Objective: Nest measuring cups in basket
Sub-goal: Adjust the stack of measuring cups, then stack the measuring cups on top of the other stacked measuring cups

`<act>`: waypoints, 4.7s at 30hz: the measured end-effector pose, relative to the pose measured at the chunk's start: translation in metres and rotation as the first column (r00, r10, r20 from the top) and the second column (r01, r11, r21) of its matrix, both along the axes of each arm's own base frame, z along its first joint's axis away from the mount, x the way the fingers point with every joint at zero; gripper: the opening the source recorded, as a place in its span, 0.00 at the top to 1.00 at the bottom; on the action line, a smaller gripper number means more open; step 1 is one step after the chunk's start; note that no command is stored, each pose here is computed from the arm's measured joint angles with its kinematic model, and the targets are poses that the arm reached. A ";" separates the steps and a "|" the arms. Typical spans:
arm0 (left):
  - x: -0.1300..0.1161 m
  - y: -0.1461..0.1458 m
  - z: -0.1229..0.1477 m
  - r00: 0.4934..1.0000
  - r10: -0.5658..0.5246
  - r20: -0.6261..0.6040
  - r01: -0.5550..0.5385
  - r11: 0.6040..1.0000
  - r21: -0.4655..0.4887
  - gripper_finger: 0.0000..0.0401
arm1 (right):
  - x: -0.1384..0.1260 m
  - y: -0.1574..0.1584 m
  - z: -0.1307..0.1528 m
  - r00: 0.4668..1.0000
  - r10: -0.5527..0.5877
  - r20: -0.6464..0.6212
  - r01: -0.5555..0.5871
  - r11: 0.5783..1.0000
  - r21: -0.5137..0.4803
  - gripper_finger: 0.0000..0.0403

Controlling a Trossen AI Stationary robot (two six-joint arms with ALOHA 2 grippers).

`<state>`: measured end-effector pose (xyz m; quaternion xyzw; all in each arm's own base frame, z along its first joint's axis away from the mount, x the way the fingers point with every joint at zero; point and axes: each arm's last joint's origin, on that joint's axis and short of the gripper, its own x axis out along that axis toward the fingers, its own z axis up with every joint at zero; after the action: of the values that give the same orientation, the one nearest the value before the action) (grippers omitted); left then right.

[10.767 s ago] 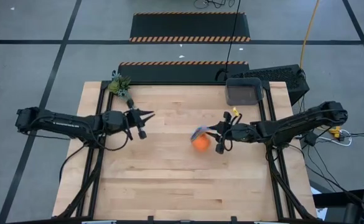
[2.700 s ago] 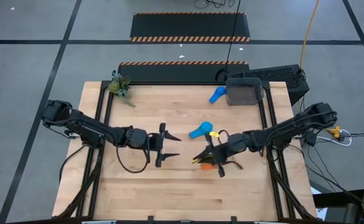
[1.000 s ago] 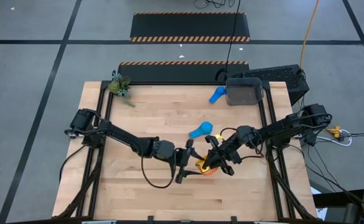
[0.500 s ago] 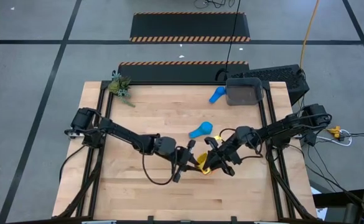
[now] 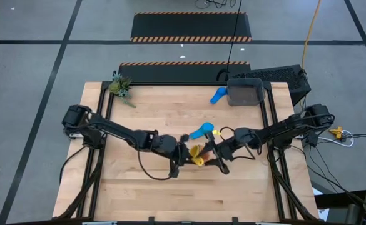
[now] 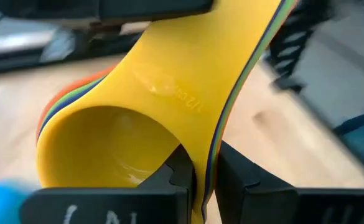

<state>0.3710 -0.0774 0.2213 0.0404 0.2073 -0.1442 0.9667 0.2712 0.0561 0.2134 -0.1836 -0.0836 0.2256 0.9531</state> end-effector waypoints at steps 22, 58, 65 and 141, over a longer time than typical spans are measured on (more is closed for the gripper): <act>-0.065 0.037 -0.005 0.608 0.696 -0.383 -0.614 0.718 0.330 0.91 | -0.027 -0.029 -0.003 0.581 -0.752 -0.309 0.762 0.637 -0.116 0.42; -0.053 0.068 -0.059 0.427 0.633 -0.646 -0.604 0.731 0.317 0.75 | -0.030 -0.031 -0.005 0.518 -0.790 -0.328 0.809 0.577 -0.112 0.42; -0.053 0.076 -0.059 0.415 0.647 -0.639 -0.618 0.716 0.323 0.59 | -0.028 -0.029 -0.010 0.512 -0.776 -0.368 0.817 0.572 -0.070 0.42; -0.106 0.064 0.012 0.712 0.642 -0.283 -0.585 0.766 0.267 0.51 | 0.071 -0.039 -0.123 0.149 -0.824 -0.546 0.726 0.466 -0.506 0.59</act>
<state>0.2652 -0.0133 0.2336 0.0183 0.3920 0.1976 0.8983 0.3418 0.0170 0.0900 -0.1488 0.4289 -0.2396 0.8582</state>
